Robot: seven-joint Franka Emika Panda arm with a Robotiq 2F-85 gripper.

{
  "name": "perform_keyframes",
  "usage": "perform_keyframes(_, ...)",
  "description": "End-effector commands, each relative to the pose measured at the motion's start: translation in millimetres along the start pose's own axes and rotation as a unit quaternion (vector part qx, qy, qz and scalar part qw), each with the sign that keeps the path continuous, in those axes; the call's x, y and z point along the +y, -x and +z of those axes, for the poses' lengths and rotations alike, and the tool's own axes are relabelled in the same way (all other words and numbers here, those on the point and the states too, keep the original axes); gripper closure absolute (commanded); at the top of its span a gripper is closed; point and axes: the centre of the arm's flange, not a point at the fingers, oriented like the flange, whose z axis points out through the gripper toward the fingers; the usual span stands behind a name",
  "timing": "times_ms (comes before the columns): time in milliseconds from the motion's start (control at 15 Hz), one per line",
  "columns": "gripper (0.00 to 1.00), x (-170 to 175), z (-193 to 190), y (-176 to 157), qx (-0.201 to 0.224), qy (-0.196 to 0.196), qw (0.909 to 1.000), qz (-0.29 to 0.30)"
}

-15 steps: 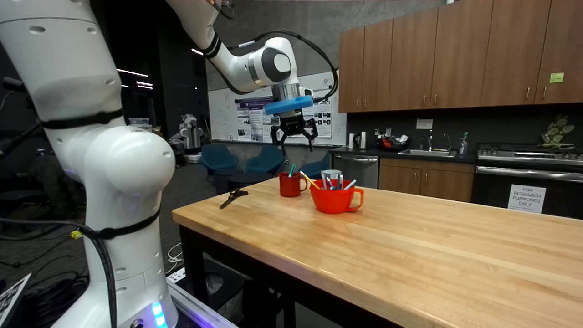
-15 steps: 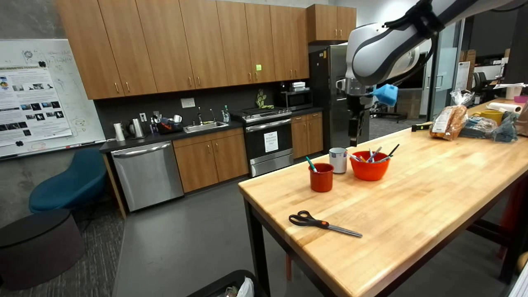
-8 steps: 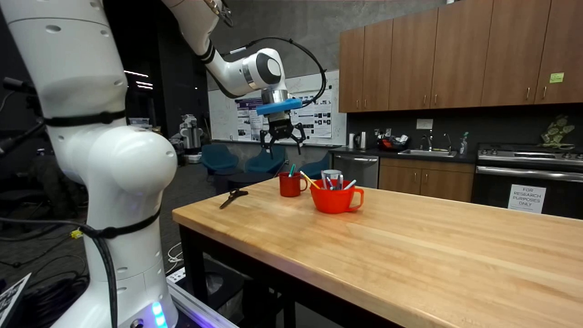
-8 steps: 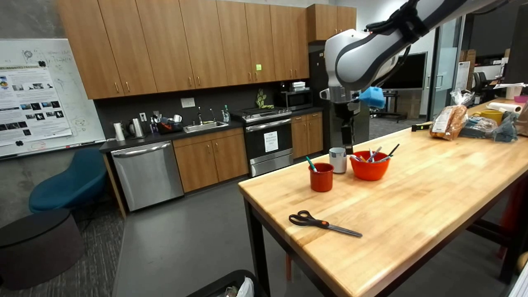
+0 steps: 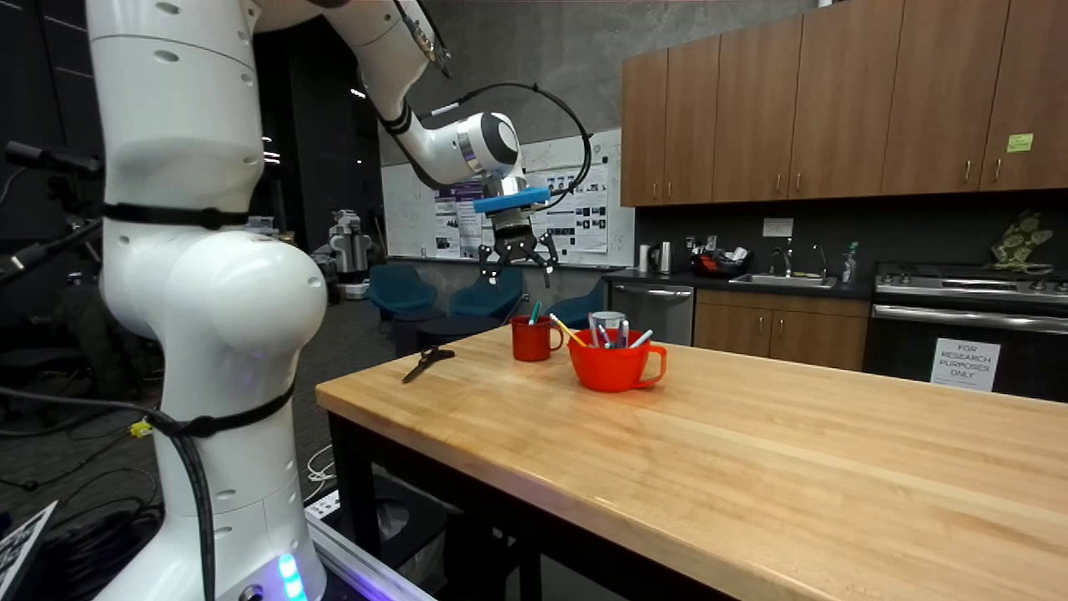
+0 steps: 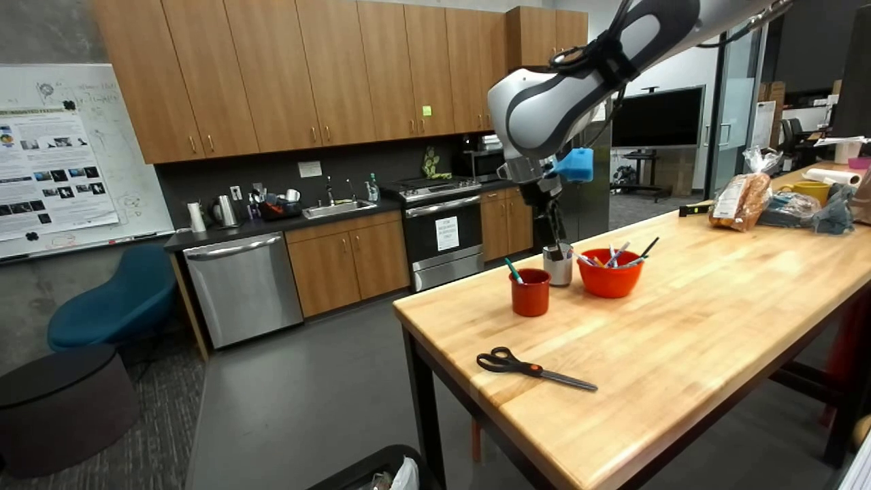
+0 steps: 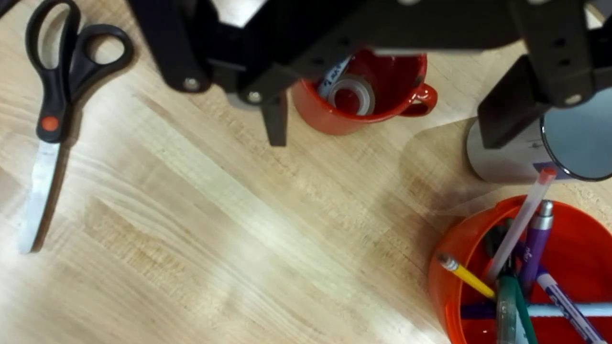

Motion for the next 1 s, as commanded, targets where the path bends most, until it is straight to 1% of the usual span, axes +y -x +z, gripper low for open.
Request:
perform_keyframes(0, 0.0, 3.8, -11.6, -36.5, -0.006, -0.001, 1.0, -0.002)
perform_keyframes(333, 0.0, 0.3, -7.9, -70.1, 0.008, -0.024, 0.9997, -0.005)
perform_keyframes(667, 0.0, 2.7, 14.1, -91.6, 0.013, -0.043, 0.999, 0.005)
perform_keyframes(933, 0.0, 8.5, 22.1, -103.5, 0.018, -0.054, 0.9983, 0.008)
